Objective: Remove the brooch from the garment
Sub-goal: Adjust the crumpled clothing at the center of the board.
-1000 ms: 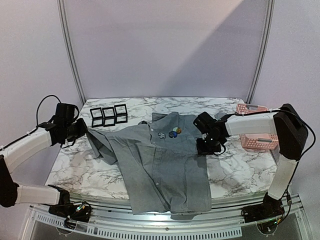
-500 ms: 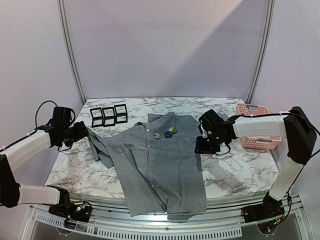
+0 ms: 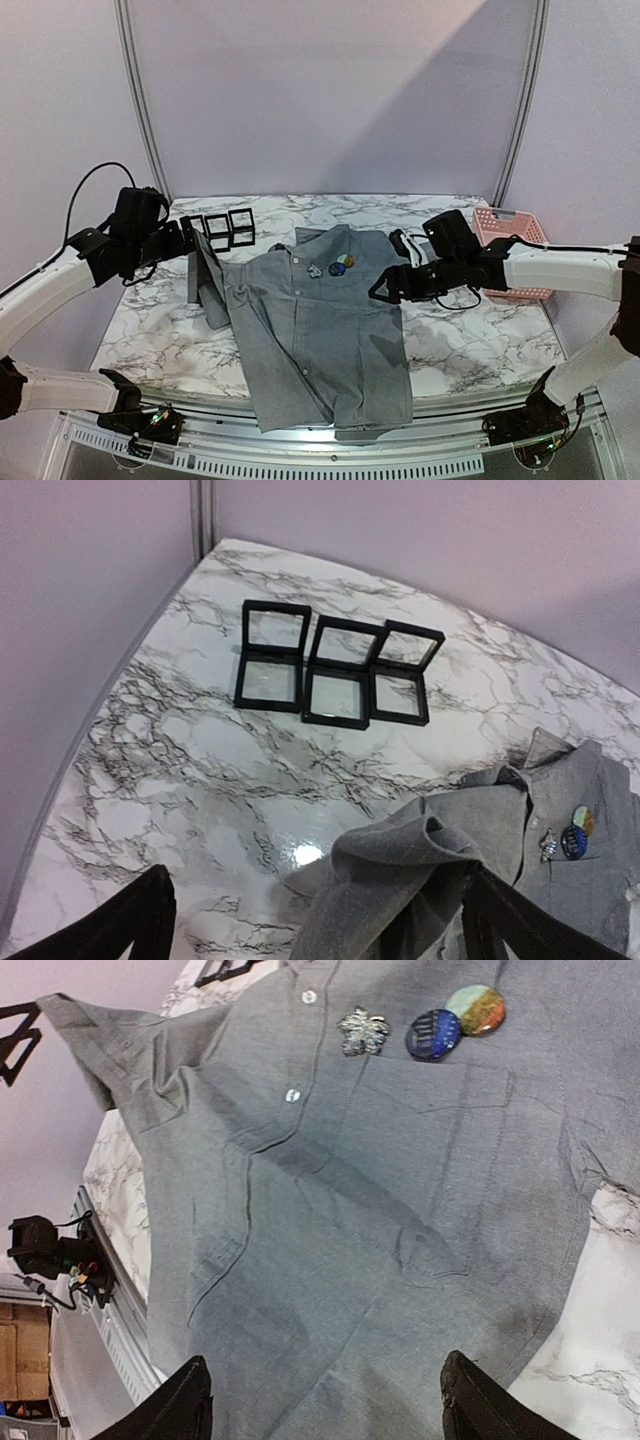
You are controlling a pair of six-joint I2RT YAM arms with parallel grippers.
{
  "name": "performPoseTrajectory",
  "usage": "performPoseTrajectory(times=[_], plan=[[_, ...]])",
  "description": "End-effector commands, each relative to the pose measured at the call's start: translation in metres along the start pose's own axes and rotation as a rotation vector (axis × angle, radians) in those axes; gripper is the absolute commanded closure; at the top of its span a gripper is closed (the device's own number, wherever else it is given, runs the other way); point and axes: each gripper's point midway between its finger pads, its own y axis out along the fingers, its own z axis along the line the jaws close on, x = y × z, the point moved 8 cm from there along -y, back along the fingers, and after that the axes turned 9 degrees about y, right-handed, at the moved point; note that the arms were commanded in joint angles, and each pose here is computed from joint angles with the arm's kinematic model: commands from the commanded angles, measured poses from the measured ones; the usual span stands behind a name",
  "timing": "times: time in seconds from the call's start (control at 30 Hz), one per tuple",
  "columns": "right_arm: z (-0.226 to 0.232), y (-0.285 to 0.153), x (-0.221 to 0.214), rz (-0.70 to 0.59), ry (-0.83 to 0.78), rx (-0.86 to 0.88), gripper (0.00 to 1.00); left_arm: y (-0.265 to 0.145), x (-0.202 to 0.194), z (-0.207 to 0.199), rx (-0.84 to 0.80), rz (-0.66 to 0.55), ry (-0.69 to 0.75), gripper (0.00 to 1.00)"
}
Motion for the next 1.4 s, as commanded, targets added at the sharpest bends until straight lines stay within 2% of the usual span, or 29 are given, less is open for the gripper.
performPoseTrajectory(times=[0.0,0.2,0.43,0.57,0.7,0.83,1.07,1.23,1.37], plan=[[0.017,-0.012,-0.006,-0.016,-0.061,0.108,0.23,-0.005,-0.002,0.012,0.205,-0.009,0.076,0.01],[0.013,-0.015,-0.010,-0.039,-0.038,0.084,0.22,-0.018,-0.001,0.022,0.221,-0.015,0.101,0.01],[0.004,-0.005,0.000,-0.074,0.003,-0.032,0.23,-0.034,0.006,0.038,0.151,0.083,0.023,0.00],[0.000,0.006,0.005,-0.072,0.028,-0.081,0.23,-0.054,0.011,0.054,0.191,0.041,-0.014,0.00],[0.000,0.011,0.007,-0.068,0.015,-0.078,0.23,-0.057,0.012,0.052,0.152,0.040,-0.014,0.01],[-0.001,0.015,0.007,-0.056,0.005,-0.079,0.24,-0.036,0.008,0.020,-0.010,0.068,0.005,0.01],[-0.007,0.015,0.004,-0.050,0.034,-0.125,0.28,-0.012,0.014,-0.073,-0.295,0.035,0.108,0.00],[-0.002,0.016,-0.014,-0.013,-0.004,-0.254,0.29,0.010,0.011,-0.139,-0.386,0.063,0.235,0.01],[-0.001,0.015,-0.034,0.025,0.013,-0.244,0.29,0.038,0.002,-0.184,-0.423,0.098,0.312,0.00]])
